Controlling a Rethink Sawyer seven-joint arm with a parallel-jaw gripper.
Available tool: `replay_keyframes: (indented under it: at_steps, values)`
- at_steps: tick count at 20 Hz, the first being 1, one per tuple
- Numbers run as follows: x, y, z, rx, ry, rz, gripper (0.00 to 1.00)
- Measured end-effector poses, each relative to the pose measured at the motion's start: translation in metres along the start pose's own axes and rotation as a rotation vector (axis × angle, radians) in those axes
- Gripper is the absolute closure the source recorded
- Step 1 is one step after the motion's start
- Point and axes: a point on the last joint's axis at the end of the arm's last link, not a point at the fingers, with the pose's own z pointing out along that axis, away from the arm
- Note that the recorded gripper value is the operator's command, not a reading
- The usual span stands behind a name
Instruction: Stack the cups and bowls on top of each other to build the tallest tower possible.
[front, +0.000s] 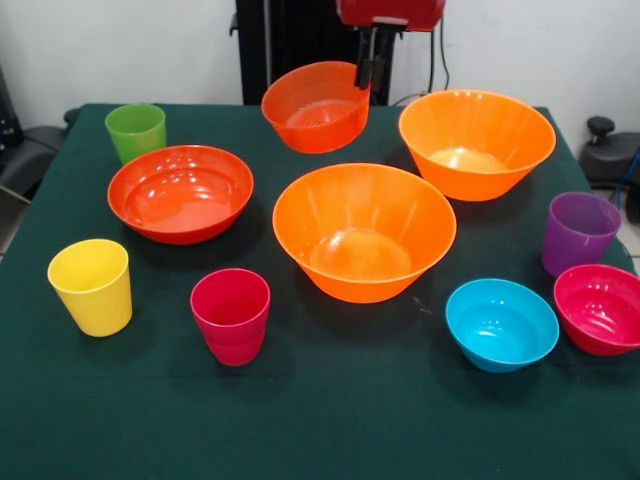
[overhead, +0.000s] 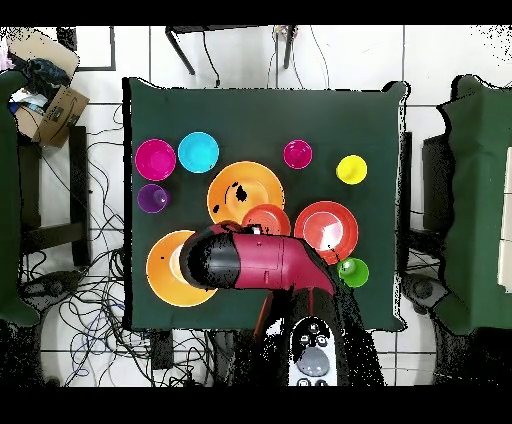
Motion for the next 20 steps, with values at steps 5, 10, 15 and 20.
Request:
replay_keyframes:
  at_steps: [5, 10, 15, 20]
  values:
    - [-0.001, -0.004, 0.009, 0.004, 0.013, 0.005, 1.00]
    - [0.002, -0.004, 0.018, 0.002, 0.029, 0.005, 1.00]
    - [0.003, -0.007, 0.022, 0.000, 0.039, 0.011, 1.00]
    - [0.006, -0.014, 0.029, -0.001, 0.053, 0.022, 1.00]
